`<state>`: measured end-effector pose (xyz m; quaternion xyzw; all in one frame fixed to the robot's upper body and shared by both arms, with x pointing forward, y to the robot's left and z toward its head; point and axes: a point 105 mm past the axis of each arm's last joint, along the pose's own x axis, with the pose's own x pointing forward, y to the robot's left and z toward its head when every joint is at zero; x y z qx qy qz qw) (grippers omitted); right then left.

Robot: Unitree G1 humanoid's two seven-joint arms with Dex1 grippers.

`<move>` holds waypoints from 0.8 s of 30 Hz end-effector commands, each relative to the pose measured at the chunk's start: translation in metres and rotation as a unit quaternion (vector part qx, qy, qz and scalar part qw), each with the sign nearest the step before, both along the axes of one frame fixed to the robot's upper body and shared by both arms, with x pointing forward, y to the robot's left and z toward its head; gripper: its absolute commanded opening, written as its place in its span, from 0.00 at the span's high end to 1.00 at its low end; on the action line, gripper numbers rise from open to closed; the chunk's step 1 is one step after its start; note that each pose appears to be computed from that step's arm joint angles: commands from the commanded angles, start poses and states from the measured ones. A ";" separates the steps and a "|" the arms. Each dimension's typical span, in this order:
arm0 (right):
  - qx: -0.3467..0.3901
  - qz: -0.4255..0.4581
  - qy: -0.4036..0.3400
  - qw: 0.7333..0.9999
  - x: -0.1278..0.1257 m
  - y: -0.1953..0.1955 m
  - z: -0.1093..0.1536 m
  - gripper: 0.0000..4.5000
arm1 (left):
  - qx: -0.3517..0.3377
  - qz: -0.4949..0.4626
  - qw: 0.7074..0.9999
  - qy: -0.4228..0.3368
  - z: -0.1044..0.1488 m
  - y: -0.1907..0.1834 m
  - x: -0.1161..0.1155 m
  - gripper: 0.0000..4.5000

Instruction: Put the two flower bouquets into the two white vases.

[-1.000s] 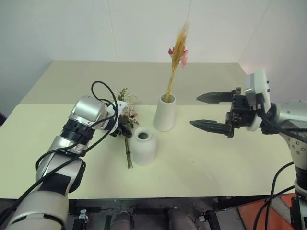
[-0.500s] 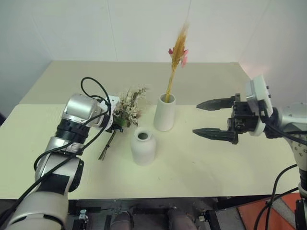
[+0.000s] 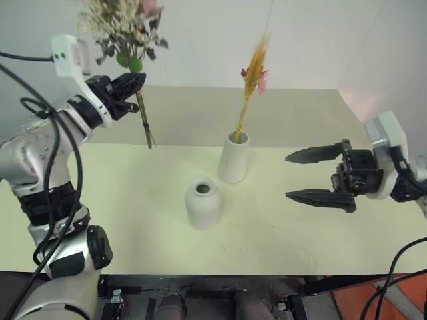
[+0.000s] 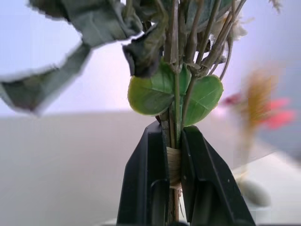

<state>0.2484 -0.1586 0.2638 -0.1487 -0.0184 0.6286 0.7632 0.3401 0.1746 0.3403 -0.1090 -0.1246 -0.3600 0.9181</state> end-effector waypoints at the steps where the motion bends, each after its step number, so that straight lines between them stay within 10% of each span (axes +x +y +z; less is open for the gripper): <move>1: 0.007 0.015 -0.022 1.000 -0.008 0.002 0.010 0.00 | 0.004 -0.097 0.995 -0.032 0.005 -0.027 -0.027 0.98; 24: 0.018 -0.001 -0.038 0.999 -0.010 0.011 0.007 0.00 | 0.024 -0.283 0.958 -0.023 -0.025 -0.086 -0.052 0.98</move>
